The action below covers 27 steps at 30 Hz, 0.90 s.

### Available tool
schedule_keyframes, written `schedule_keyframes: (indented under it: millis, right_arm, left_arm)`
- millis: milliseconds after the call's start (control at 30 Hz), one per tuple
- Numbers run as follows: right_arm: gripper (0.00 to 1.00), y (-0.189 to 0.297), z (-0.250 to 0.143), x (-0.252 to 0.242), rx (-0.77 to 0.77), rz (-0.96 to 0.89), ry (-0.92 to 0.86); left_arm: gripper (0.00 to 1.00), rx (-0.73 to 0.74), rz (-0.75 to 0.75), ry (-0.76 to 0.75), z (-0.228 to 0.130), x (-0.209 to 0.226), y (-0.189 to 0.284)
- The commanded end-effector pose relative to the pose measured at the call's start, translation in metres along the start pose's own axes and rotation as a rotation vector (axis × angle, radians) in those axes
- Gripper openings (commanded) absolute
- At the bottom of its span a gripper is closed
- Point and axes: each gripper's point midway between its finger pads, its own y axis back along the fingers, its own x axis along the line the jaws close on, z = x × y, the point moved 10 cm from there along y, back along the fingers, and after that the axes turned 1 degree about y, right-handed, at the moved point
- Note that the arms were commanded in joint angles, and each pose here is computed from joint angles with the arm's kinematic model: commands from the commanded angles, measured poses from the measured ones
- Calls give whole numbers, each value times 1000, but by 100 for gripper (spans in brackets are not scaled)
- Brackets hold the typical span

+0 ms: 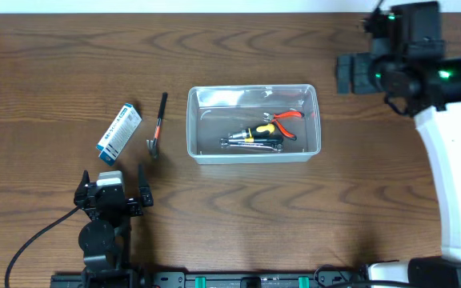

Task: Pack container
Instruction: 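Raise the right gripper and hold it above the container's right side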

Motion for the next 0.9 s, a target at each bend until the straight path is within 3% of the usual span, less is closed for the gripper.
schedule_keyframes:
  millis: [0, 867]
  right_arm:
    - [99, -5, -3, -8, 38, -12, -37]
    - [99, -6, -8, -7, 71, -12, -36]
  left_arm:
    - [98, 29, -9, -12, -10, -1, -3]
    - [98, 29, -9, -12, -10, -1, -3]
